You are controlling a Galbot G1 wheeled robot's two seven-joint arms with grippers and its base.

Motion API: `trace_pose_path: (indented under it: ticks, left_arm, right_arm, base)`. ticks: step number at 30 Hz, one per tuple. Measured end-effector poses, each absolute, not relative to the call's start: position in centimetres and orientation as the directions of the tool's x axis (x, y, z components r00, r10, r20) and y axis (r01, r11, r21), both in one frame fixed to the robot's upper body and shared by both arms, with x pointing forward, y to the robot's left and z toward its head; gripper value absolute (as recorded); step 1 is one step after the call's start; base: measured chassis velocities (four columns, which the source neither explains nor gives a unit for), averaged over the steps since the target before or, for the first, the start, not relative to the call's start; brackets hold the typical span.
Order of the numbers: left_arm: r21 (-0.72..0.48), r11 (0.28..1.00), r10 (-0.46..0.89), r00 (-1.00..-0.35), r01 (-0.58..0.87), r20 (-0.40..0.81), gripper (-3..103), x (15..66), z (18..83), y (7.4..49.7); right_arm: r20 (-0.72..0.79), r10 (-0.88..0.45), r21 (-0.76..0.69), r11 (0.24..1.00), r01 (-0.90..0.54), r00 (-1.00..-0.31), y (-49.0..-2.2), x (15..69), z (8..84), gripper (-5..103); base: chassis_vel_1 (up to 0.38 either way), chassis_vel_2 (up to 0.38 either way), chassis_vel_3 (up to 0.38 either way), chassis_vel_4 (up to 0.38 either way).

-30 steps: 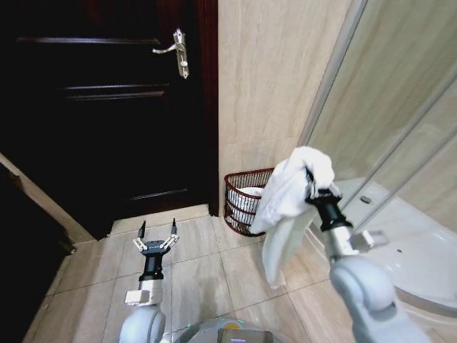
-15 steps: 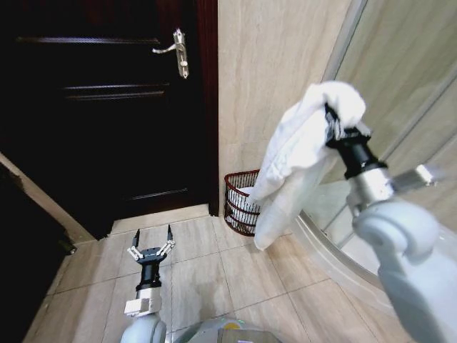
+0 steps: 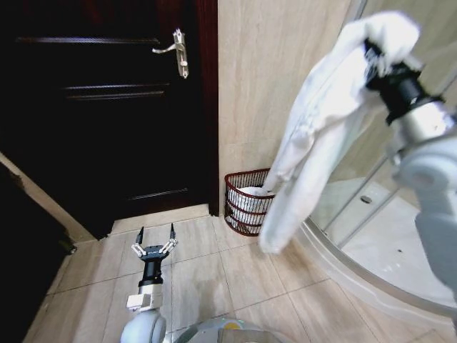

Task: Discard the used towel into the hamper.

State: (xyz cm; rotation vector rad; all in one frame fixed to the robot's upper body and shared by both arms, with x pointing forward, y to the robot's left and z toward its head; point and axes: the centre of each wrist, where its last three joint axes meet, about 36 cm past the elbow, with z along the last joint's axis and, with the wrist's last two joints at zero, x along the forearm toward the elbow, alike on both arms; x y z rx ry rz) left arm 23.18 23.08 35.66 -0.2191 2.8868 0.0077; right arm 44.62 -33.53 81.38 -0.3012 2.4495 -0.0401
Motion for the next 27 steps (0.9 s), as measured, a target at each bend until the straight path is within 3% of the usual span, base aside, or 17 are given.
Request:
trace_pose_path:
  ticks: [16, 27]
  left_arm:
    - [-0.026, 0.987, -0.159, -0.958, -0.158, -0.240, 100, 23.4, 35.7, 22.4]
    - [-0.030, 0.983, -0.182, -0.951, -0.181, -0.249, 100, 22.9, 35.9, 22.7]
  right_arm:
    - [-0.676, -0.212, -0.038, 0.966, -0.254, -0.705, -29.7, 53.9, 91.7, 7]
    - [-0.663, -0.179, -0.026, 0.976, -0.216, -0.727, -28.9, 60.2, 93.7, 7]
  base:
    - [0.000, 0.000, 0.000, 0.000]
    - [0.000, 0.000, 0.000, 0.000]
